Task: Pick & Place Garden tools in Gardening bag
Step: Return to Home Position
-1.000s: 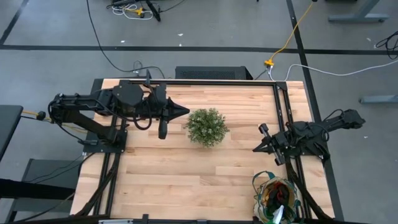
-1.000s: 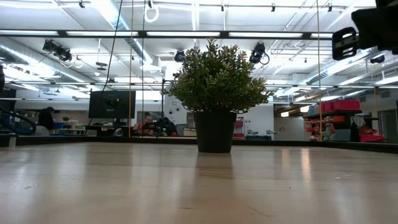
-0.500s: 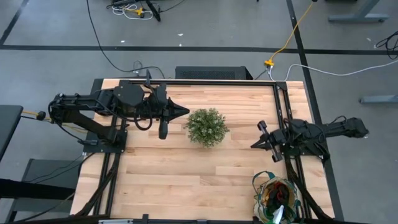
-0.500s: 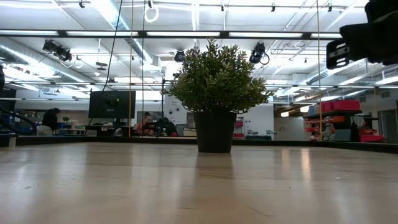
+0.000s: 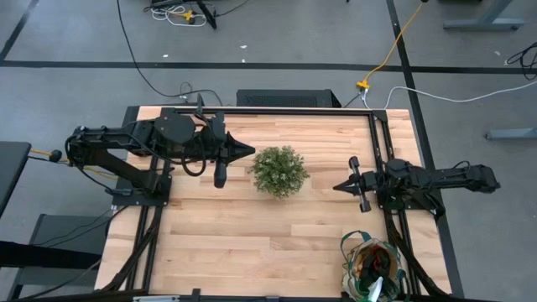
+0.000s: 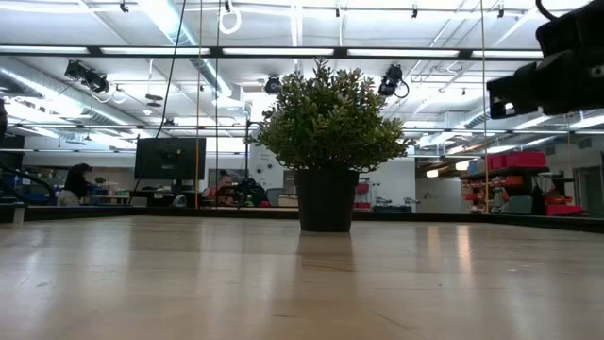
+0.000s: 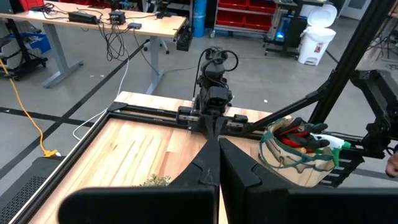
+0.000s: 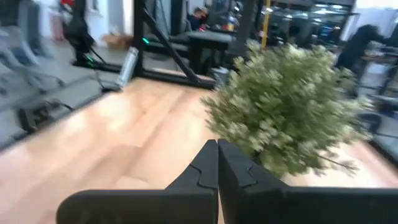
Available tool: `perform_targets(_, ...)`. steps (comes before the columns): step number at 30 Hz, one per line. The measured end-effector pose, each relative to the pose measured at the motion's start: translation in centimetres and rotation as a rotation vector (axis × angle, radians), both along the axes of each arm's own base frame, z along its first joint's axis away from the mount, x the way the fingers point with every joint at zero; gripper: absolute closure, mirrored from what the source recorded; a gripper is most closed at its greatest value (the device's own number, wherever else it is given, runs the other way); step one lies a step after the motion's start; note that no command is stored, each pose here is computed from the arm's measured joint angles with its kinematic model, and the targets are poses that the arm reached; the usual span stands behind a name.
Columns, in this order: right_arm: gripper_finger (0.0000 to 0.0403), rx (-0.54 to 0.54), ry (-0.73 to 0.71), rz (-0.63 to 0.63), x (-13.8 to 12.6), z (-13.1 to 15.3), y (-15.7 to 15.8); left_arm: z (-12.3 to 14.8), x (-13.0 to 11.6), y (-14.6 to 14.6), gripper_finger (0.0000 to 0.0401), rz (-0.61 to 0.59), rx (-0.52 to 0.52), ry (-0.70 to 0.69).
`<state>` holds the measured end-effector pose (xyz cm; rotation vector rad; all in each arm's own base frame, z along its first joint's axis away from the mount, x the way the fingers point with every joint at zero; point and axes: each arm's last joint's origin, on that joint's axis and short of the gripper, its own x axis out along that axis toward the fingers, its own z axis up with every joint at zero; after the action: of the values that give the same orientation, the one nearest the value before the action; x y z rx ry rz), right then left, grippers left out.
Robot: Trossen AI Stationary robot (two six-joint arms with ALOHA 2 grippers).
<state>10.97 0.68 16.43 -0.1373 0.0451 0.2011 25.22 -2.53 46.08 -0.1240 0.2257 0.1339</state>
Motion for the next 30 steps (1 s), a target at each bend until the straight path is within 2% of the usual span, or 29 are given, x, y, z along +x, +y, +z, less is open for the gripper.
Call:
perform_targets(7,0.0403,-0.107,0.011,-0.088,0.0,-0.3,-0.3,-0.1,0.0,0.0,0.0399,-0.002,0.011,0.01)
perform_targets(20,0.0403,-0.133,0.09,-0.162,-0.1,-1.0,-0.5,-0.1,0.0,0.1,0.0399,0.011,0.039,0.012)
perform_targets(25,0.0403,-0.131,0.109,-0.162,-0.1,-1.2,-0.5,-0.1,0.0,0.1,0.0399,0.011,0.039,0.01)
perform_targets(30,0.04,-0.02,0.123,-0.17,-0.1,-1.2,-0.5,-0.1,0.0,0.1,0.0399,0.007,0.061,0.012)
